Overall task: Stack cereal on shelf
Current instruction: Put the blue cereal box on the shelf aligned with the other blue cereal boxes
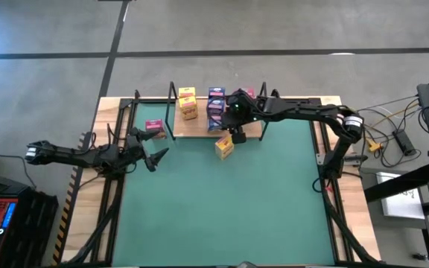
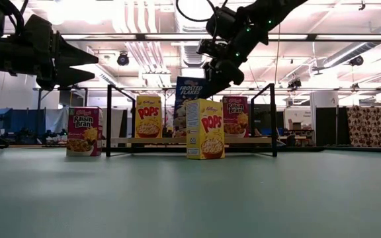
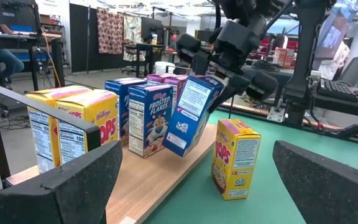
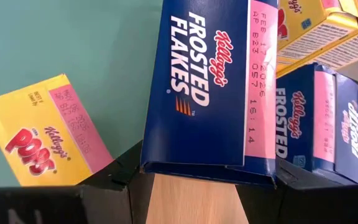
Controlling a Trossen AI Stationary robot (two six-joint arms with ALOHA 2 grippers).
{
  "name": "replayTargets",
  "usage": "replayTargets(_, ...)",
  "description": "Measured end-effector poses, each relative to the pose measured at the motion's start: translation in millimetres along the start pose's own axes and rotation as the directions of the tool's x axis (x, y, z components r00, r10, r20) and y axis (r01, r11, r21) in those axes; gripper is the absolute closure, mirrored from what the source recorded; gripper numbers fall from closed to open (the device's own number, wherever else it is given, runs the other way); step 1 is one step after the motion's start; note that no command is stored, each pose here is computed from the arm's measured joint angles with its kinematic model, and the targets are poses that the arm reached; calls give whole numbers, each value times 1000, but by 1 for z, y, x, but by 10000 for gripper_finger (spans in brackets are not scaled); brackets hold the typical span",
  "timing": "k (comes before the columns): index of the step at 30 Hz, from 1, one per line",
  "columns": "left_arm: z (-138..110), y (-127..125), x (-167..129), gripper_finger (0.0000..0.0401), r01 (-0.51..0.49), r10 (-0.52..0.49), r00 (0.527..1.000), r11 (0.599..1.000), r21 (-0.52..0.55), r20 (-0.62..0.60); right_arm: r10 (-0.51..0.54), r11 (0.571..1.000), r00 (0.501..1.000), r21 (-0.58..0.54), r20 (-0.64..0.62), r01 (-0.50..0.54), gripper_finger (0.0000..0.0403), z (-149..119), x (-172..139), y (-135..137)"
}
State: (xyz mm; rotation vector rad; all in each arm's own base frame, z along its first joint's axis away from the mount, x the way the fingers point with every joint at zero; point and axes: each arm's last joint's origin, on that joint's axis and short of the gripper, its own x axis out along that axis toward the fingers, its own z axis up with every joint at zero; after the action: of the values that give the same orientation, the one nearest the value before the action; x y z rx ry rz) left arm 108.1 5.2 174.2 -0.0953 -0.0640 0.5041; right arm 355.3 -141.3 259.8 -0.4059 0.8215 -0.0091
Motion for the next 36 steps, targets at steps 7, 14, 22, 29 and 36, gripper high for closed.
replayTargets(7,0,0,0,1,0,0,1000,1000,1,-1,10,1000,1000,2,-12,-10,225,-2,6,1)
replayTargets(14,0,0,0,1,0,0,1000,1000,2,-2,11,1000,1000,18,-17,-11,225,-5,8,-1)
replayTargets(22,0,0,0,1,0,0,1000,1000,1,-2,25,999,999,34,-43,-24,225,-9,7,-2)
replayTargets(29,0,0,0,1,0,0,1000,1000,2,-2,42,999,999,28,-22,-42,225,-9,11,-2)
replayTargets(36,0,0,0,1,0,0,1000,1000,2,-2,52,998,998,32,-35,-51,225,-12,17,-2)
